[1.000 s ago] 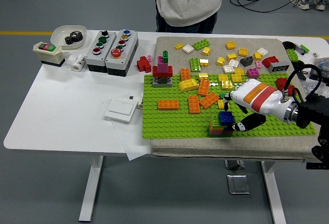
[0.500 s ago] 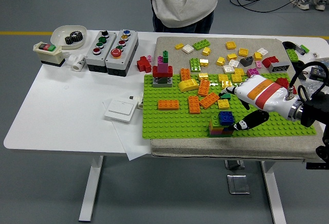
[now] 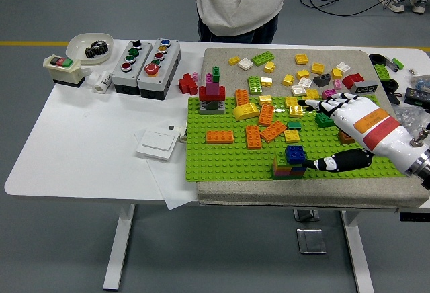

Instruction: Pick up the brick,pile it on top of brick,press brick,pick up the brick,pile it on top of brick,press brick

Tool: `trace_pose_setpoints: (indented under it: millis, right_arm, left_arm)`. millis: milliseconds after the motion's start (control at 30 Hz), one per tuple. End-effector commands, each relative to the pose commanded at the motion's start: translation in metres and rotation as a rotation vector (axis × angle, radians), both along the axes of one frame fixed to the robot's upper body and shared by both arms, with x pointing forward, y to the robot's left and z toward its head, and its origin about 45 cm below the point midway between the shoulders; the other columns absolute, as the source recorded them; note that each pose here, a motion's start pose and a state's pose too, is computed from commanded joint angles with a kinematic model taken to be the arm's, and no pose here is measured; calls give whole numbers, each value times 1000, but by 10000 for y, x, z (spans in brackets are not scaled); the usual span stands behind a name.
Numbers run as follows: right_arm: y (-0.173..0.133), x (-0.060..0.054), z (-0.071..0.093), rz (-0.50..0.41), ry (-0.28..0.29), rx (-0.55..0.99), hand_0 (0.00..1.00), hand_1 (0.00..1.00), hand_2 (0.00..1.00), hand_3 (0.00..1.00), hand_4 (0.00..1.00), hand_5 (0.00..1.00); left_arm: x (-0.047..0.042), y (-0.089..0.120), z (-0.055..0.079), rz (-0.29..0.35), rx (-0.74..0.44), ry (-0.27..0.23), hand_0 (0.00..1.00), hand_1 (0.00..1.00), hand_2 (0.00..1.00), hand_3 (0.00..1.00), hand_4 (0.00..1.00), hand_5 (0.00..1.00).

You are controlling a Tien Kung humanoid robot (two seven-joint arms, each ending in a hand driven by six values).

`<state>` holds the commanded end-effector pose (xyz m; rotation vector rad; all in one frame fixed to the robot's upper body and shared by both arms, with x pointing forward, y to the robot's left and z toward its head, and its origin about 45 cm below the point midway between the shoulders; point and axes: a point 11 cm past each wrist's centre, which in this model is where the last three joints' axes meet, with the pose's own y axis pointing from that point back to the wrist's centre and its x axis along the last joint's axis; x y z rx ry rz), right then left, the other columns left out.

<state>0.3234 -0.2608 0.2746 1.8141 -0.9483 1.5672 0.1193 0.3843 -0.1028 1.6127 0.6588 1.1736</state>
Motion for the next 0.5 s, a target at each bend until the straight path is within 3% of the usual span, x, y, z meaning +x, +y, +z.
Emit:
trace_pose_setpoints:
  millis: [33,133,500]
  right_arm:
    - [-2,-43,-40,5,11,10,928,824,856,849,998,795]
    - [0,-136,-148,15,35,19,928,824,856,849,998,795]
    - [41,-294,-398,38,98,6,865,787,822,816,998,768]
  left_arm:
    - [-2,0,0,1,0,0,675,723,731,593,685,664]
    - [-4,0,-1,0,1,1,675,723,731,593,685,664]
    - [-13,12,0,-7,4,7,673,722,731,593,685,663]
